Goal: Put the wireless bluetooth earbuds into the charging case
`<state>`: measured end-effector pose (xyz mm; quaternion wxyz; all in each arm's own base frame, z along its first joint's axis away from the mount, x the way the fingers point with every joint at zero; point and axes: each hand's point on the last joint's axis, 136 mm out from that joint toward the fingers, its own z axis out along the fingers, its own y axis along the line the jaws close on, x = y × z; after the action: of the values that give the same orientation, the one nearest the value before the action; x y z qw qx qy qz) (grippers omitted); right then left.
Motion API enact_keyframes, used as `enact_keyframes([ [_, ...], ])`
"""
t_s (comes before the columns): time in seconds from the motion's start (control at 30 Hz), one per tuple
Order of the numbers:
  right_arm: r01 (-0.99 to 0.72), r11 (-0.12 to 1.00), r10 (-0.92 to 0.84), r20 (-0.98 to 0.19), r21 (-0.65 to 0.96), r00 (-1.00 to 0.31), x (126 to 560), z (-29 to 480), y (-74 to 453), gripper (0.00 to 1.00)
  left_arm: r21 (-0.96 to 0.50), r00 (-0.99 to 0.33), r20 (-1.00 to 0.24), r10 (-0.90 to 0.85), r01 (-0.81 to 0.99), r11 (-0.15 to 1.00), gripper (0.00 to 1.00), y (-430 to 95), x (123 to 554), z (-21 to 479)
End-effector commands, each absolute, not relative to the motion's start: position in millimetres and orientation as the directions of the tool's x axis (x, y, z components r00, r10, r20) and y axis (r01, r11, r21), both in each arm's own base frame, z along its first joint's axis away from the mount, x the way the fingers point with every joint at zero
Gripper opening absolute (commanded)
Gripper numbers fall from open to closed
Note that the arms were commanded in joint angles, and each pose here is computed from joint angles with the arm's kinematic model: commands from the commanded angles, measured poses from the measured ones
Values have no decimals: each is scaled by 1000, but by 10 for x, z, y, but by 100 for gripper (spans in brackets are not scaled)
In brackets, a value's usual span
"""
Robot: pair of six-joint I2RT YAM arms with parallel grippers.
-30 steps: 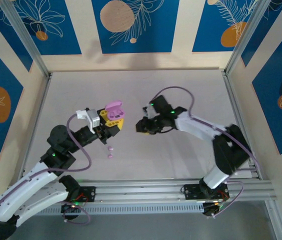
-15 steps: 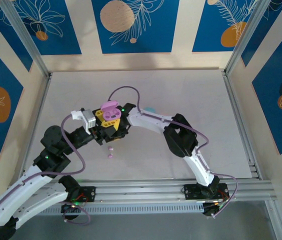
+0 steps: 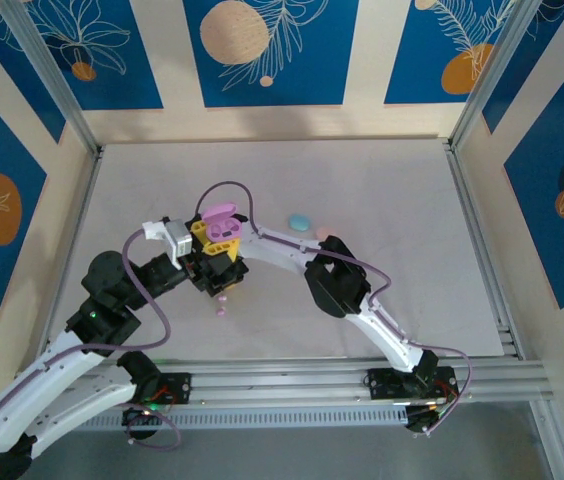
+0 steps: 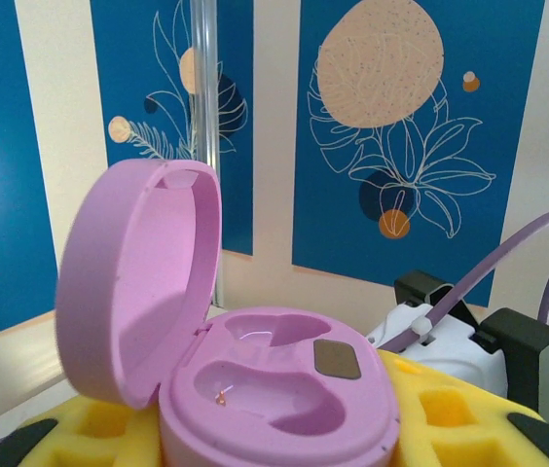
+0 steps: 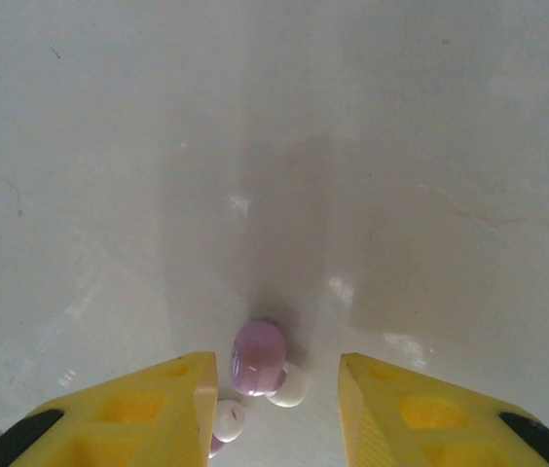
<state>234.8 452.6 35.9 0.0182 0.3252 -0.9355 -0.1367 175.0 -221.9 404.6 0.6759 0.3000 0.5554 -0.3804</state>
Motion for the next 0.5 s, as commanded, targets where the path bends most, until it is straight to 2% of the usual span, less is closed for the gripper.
enact_keyframes([
  [0.0,-623,741,-640,-17,253,-768,2280,307,4496,39,7,137,-969,-206,847,532,25,-2173,1689,4247],
  [0.47,-672,708,-686,-12,216,-727,2257,180,4577,37,-4,122,-972,-203,849,528,25,-2202,1714,4212],
])
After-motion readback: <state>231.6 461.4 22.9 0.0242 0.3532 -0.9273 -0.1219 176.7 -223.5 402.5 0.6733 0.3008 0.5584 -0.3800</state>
